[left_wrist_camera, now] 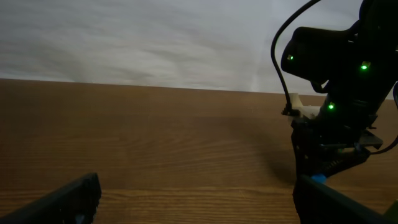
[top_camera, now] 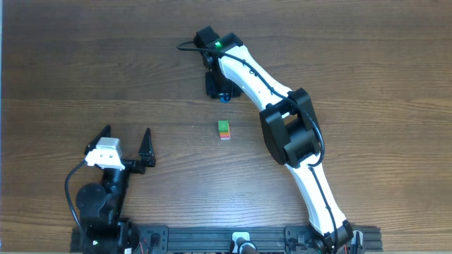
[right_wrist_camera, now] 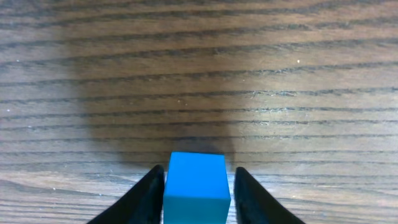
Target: Stack Cubes
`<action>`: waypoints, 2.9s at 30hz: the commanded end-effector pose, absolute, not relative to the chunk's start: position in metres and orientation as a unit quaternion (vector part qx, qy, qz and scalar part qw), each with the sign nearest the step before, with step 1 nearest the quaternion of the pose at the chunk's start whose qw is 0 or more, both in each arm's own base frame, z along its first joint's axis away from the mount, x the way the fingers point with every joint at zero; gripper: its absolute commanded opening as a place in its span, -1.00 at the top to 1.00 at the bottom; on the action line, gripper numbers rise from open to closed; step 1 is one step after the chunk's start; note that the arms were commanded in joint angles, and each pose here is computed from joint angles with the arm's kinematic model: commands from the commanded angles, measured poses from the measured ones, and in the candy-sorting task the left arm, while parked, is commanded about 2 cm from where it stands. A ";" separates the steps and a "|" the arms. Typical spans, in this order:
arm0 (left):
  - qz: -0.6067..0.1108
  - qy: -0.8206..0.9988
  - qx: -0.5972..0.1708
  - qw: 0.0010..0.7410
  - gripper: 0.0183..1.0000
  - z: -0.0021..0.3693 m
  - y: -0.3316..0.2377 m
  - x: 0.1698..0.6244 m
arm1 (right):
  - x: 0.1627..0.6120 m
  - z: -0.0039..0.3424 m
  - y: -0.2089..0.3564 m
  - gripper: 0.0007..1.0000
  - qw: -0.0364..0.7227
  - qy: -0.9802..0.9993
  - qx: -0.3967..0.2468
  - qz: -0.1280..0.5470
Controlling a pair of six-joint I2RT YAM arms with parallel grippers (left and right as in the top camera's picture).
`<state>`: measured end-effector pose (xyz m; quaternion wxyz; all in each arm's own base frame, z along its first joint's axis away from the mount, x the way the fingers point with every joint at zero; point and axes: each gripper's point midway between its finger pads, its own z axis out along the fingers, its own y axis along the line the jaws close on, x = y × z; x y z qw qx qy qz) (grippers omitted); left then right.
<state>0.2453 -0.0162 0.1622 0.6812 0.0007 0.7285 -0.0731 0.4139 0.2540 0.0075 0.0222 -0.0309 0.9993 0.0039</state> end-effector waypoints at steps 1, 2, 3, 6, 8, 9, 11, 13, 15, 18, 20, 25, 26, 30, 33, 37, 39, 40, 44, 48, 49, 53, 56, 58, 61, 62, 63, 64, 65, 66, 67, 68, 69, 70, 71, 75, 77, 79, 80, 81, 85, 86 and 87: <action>-0.067 0.729 0.003 0.681 -1.00 0.160 -0.015 0.245 | 0.415 0.001 0.252 0.32 0.016 0.999 -0.030 0.005; -0.067 0.729 0.002 0.681 -1.00 0.160 -0.015 0.245 | 0.415 0.001 0.252 0.33 0.016 0.999 -0.030 0.005; -0.067 0.729 0.002 0.681 -1.00 0.160 -0.015 0.245 | 0.415 0.001 0.252 0.34 0.016 0.999 -0.030 0.005; -0.067 0.729 0.003 0.681 -1.00 0.160 -0.015 0.245 | 0.415 0.001 0.252 0.39 0.016 0.999 -0.030 0.005; -0.067 0.729 0.002 0.681 -1.00 0.160 -0.015 0.245 | 0.415 0.001 0.253 0.43 0.016 0.999 -0.030 0.005; -0.067 0.729 0.003 0.681 -1.00 0.160 -0.015 0.245 | 0.415 0.001 0.253 0.44 0.017 0.999 -0.030 0.005; -0.067 0.729 0.002 0.681 -1.00 0.160 -0.015 0.245 | 0.416 0.001 0.253 0.45 0.018 0.999 -0.030 0.006; -0.067 0.729 0.003 0.681 -1.00 0.160 -0.015 0.245 | 0.416 0.001 0.253 0.46 0.018 0.999 -0.030 0.006; -0.067 0.729 0.002 0.681 -1.00 0.160 -0.015 0.245 | 0.416 0.001 0.253 0.47 0.018 0.999 -0.030 0.006; -0.067 0.729 0.002 0.681 -1.00 0.160 -0.015 0.245 | 0.416 0.002 0.253 0.52 0.019 0.999 -0.030 0.006; -0.067 0.729 0.002 0.681 -1.00 0.160 -0.015 0.245 | 0.416 0.003 0.253 0.54 0.020 0.999 -0.030 0.007; -0.067 0.729 0.002 0.681 -1.00 0.160 -0.015 0.245 | 0.418 0.010 0.255 0.54 0.027 0.999 -0.030 0.011; -0.067 0.729 0.003 0.681 -1.00 0.160 -0.015 0.245 | 0.419 0.012 0.255 0.55 0.028 0.999 -0.031 0.012; -0.067 0.729 0.003 0.681 -1.00 0.160 -0.015 0.245 | 0.420 0.018 0.256 0.55 0.034 0.999 -0.031 0.015; -0.067 0.729 0.002 0.681 -1.00 0.160 -0.015 0.245 | 0.421 0.026 0.256 0.56 0.041 0.999 -0.031 0.018; -0.067 0.729 0.002 0.681 -1.00 0.160 -0.015 0.245 | 0.423 0.040 0.256 0.59 0.052 0.998 -0.032 0.020; -0.067 0.729 0.003 0.681 -1.00 0.160 -0.015 0.245 | 0.423 0.049 0.254 0.61 0.060 0.998 -0.032 0.019; -0.067 0.729 0.002 0.681 -1.00 0.160 -0.015 0.245 | 0.423 0.057 0.253 0.61 0.065 0.997 -0.031 0.021; -0.067 0.729 0.003 0.681 -1.00 0.160 -0.015 0.245 | 0.423 0.083 0.251 0.61 0.084 0.996 -0.031 0.028; -0.067 0.729 0.002 0.681 -1.00 0.160 -0.015 0.245 | 0.418 0.117 0.250 0.62 0.110 0.993 -0.033 0.032; -0.067 0.729 0.002 0.681 -1.00 0.160 -0.015 0.245 | 0.416 0.122 0.250 0.62 0.112 0.993 -0.034 0.033; -0.067 0.729 0.003 0.681 -1.00 0.160 -0.015 0.245 | 0.396 0.152 0.241 0.62 0.119 0.992 -0.026 0.014; -0.067 0.729 0.002 0.681 -1.00 0.160 -0.015 0.245 | 0.373 0.174 0.238 0.63 0.119 0.992 -0.029 0.000; -0.067 0.729 0.002 0.681 -1.00 0.160 -0.015 0.245 | 0.361 0.183 0.240 0.63 0.117 0.993 -0.031 0.000; -0.067 0.729 0.002 0.681 -1.00 0.160 -0.015 0.245 | 0.339 0.194 0.243 0.62 0.108 0.993 -0.037 -0.002; -0.067 0.729 0.002 0.681 -1.00 0.160 -0.015 0.245 | 0.333 0.197 0.243 0.63 0.105 0.994 -0.036 -0.004; -0.067 0.729 0.002 0.681 -1.00 0.160 -0.015 0.245 | 0.327 0.198 0.242 0.63 0.100 0.994 -0.035 -0.007; -0.067 0.729 0.002 0.681 -1.00 0.160 -0.015 0.245 | 0.322 0.200 0.242 0.62 0.095 0.995 -0.035 -0.010; -0.067 0.729 0.002 0.681 -1.00 0.160 -0.015 0.245 | 0.316 0.201 0.241 0.63 0.089 0.995 -0.034 -0.014; -0.067 0.729 0.002 0.681 -1.00 0.160 -0.015 0.245 | 0.310 0.201 0.241 0.63 0.082 0.996 -0.033 -0.018; -0.067 0.729 0.002 0.681 -1.00 0.160 -0.015 0.245 | 0.306 0.200 0.240 0.63 0.077 0.996 -0.032 -0.022; -0.067 0.729 0.002 0.681 -1.00 0.160 -0.015 0.245 | 0.301 0.200 0.240 0.63 0.071 0.997 -0.031 -0.026; -0.067 0.729 0.003 0.681 -1.00 0.160 -0.015 0.245 | 0.298 0.198 0.241 0.63 0.067 0.997 -0.030 -0.030; -0.067 0.729 0.002 0.681 -1.00 0.160 -0.015 0.245 | 0.294 0.197 0.241 0.63 0.062 0.997 -0.030 -0.031; -0.067 0.729 0.002 0.681 -1.00 0.160 -0.015 0.245 | 0.290 0.194 0.243 0.63 0.056 0.998 -0.031 -0.030; -0.067 0.729 0.002 0.681 -1.00 0.160 -0.015 0.245 | 0.280 0.183 0.249 0.64 0.037 0.999 -0.030 -0.022; -0.067 0.729 0.002 0.681 -1.00 0.160 -0.015 0.245 | 0.277 0.179 0.252 0.64 0.037 0.999 -0.031 -0.009; -0.067 0.729 0.002 0.681 -1.00 0.160 -0.015 0.245 | 0.274 0.174 0.255 0.65 0.040 0.999 -0.032 0.007; -0.067 0.729 0.002 0.681 -1.00 0.160 -0.015 0.245 | 0.272 0.172 0.255 0.65 0.042 0.998 -0.032 0.016; -0.067 0.729 0.002 0.681 -1.00 0.160 -0.015 0.245 | 0.271 0.171 0.255 0.65 0.044 0.998 -0.032 0.023; -0.067 0.729 0.002 0.681 -1.00 0.160 -0.015 0.245 | 0.267 0.165 0.253 0.66 0.053 0.998 -0.023 0.036; -0.067 0.729 0.002 0.681 -1.00 0.160 -0.015 0.245 | 0.266 0.163 0.253 0.67 0.051 0.998 -0.022 0.035; -0.067 0.729 0.003 0.681 -1.00 0.160 -0.015 0.245 | 0.266 0.161 0.252 0.66 0.049 0.998 -0.022 0.033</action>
